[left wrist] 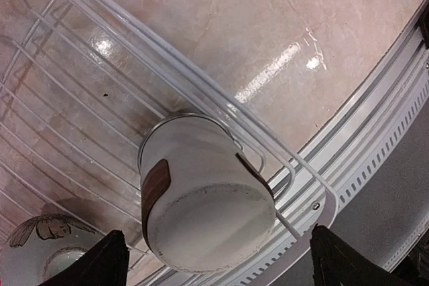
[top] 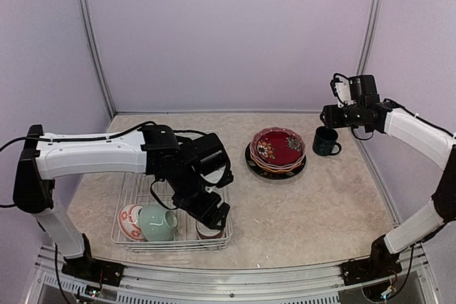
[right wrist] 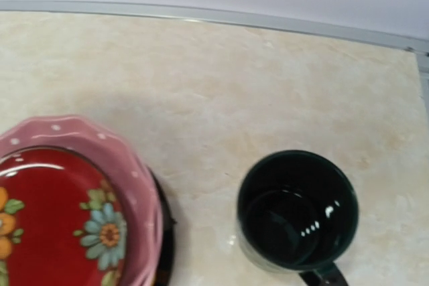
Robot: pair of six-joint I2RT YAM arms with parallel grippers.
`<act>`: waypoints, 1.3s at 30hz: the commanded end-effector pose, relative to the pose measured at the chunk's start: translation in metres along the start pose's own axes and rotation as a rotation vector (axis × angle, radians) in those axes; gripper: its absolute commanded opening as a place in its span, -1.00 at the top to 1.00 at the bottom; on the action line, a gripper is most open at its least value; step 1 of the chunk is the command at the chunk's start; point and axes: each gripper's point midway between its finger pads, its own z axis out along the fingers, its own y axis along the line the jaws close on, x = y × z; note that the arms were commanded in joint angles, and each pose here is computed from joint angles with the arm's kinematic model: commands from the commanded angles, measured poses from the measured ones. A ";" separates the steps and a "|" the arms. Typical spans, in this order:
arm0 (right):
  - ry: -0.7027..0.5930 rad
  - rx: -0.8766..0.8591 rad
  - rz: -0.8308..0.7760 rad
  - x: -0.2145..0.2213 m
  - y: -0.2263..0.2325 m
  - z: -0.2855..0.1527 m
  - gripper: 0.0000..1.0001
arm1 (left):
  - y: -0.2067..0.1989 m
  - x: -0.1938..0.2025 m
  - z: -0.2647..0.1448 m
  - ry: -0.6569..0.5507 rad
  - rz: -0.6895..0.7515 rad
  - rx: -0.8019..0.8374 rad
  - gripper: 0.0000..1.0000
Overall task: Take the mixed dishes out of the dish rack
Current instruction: Grab the cup from the dish rack.
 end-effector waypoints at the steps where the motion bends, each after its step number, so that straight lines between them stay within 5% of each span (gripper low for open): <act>1: -0.019 -0.031 0.003 -0.005 0.010 -0.017 -0.29 | 0.009 0.009 0.010 0.065 0.039 -0.114 -0.80; 12: -0.017 -0.042 0.003 -0.001 0.012 -0.017 -0.30 | 0.022 0.017 0.038 0.155 0.047 -0.208 -0.76; 24: -0.016 -0.116 0.018 0.002 0.026 -0.016 -0.31 | 0.029 0.007 0.017 0.095 0.015 -0.194 -0.10; 31: -0.043 -0.190 0.040 -0.007 0.039 -0.024 -0.31 | 0.043 -0.017 -0.037 -0.089 -0.070 -0.098 0.12; 39: -0.180 -0.519 0.085 -0.027 0.101 -0.067 -0.29 | 0.065 -0.055 -0.147 -0.550 -0.216 0.156 0.15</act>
